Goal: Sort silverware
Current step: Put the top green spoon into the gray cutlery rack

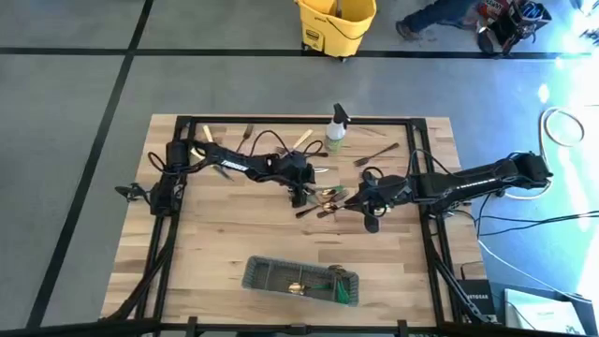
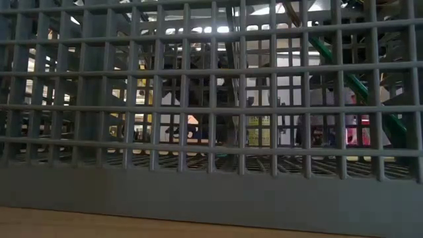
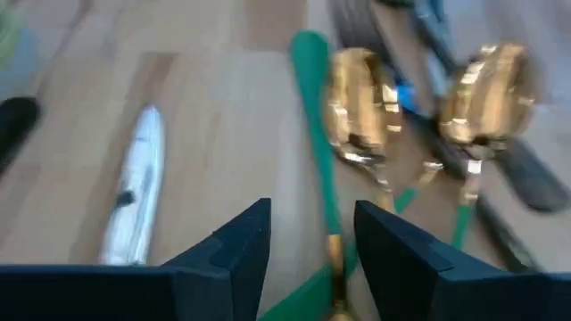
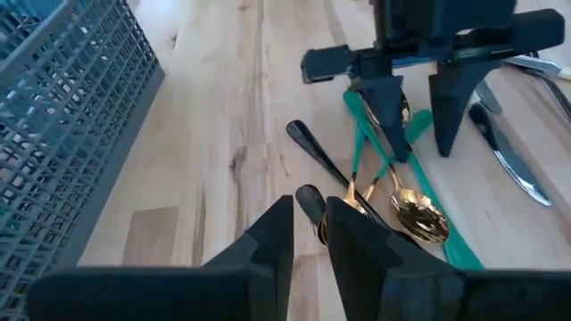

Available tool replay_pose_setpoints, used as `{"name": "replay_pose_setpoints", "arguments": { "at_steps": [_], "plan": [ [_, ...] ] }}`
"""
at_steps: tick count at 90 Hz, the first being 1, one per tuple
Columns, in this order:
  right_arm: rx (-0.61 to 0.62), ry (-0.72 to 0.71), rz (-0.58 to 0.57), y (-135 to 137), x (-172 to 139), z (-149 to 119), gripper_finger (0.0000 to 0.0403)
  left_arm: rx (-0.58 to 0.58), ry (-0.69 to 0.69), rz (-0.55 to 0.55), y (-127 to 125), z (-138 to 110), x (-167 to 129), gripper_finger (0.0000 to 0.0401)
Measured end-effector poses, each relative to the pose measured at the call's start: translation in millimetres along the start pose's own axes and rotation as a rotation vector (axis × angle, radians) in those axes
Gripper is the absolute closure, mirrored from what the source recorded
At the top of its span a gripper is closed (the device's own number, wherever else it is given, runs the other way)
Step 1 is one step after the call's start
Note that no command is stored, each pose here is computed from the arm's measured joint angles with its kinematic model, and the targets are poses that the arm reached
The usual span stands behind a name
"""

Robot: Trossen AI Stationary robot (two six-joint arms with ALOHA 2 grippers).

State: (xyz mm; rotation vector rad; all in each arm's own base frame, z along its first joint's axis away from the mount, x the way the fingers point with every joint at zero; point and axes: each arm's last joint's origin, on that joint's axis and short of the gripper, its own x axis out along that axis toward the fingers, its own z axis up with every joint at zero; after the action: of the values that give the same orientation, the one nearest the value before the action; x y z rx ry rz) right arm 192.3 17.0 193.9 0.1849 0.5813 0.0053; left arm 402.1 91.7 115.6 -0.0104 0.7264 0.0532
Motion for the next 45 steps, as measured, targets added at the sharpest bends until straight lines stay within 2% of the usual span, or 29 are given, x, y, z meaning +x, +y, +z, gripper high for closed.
{"name": "replay_pose_setpoints", "arguments": {
  "at_steps": [29, 45],
  "plan": [
    [-0.005, -0.013, 0.009, 0.5, 0.1, 1.3, 0.0349, 0.023, 0.047, -0.003, 0.9, -4.3, -0.2, 0.0255],
    [-0.006, -0.018, 0.01, 0.6, 0.0, 1.8, 0.0349, 0.052, 0.058, -0.009, -1.7, -5.3, 0.8, 0.029]
  ]
}}
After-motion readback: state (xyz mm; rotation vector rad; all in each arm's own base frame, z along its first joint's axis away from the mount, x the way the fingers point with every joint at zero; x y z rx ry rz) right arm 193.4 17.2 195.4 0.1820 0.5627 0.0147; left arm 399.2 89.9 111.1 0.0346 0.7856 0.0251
